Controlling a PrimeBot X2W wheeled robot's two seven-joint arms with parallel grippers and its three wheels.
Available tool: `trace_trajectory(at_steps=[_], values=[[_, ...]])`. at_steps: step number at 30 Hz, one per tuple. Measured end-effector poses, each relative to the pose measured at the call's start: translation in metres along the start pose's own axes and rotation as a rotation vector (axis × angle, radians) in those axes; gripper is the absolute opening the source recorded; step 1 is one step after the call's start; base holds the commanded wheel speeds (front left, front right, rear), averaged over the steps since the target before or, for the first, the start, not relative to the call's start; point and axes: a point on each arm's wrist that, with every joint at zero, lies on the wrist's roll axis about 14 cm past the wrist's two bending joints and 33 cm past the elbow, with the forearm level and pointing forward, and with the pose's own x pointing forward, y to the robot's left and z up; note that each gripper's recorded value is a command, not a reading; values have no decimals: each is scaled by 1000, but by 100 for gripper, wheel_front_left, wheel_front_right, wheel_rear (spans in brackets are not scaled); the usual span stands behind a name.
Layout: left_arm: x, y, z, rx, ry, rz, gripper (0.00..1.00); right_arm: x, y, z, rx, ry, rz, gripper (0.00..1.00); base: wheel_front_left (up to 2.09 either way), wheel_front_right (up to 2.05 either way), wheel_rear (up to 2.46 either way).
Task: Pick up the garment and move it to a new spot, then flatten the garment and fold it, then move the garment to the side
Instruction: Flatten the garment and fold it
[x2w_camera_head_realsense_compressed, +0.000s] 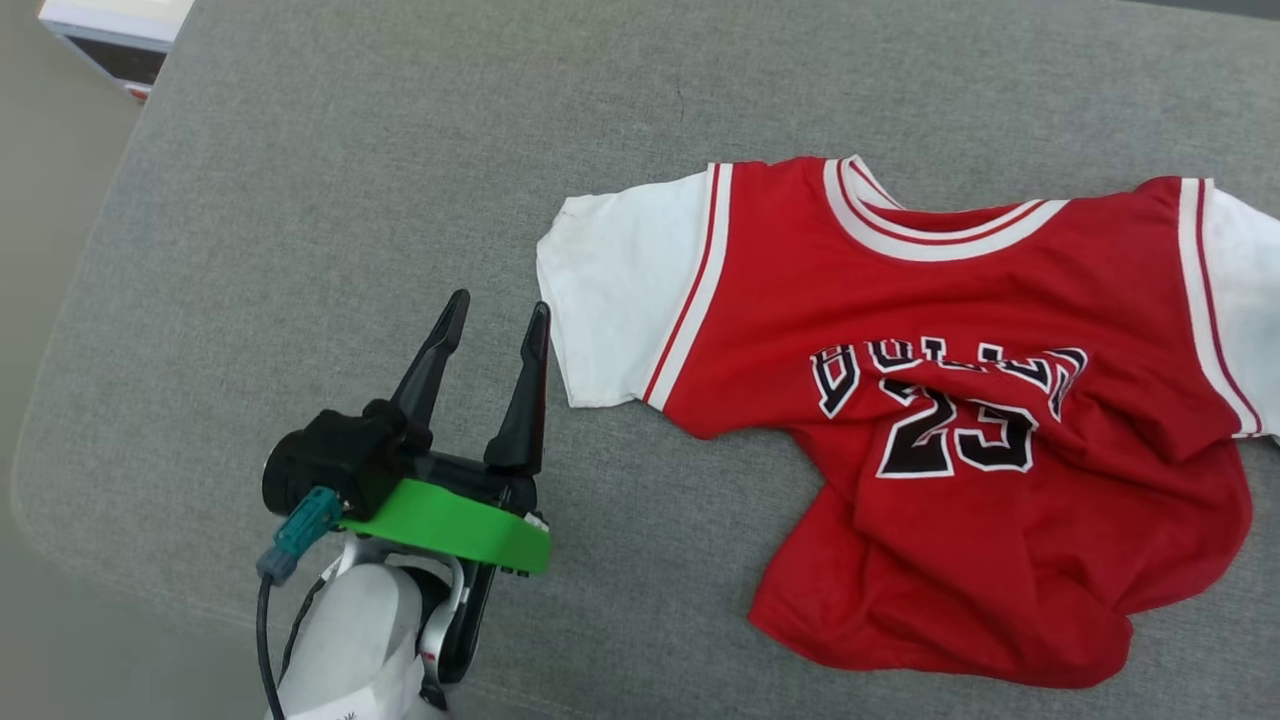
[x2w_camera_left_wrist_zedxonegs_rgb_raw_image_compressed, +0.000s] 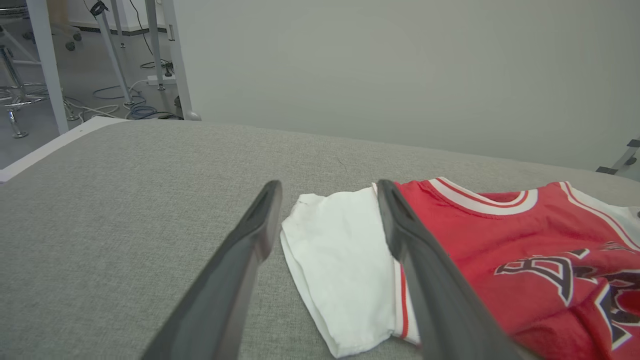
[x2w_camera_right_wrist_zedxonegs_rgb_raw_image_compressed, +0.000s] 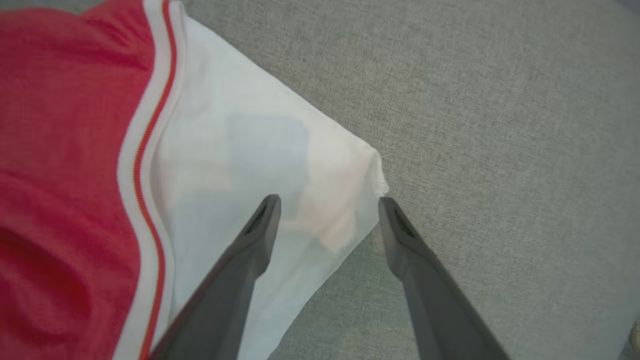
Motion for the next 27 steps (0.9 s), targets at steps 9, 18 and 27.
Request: trace_trajectory(at_steps=[9, 18, 27], values=[[1, 13, -3, 10, 11, 41, 100, 38, 14, -14, -15, 76, 44, 100, 0, 0, 0], [2, 16, 1, 12, -3, 45, 100, 36, 20, -23, 4, 53, 76, 0, 0, 0, 0], [4, 17, -4, 44, 25, 2, 100, 5, -10, -55, 47, 10, 12, 0, 0, 0, 0]])
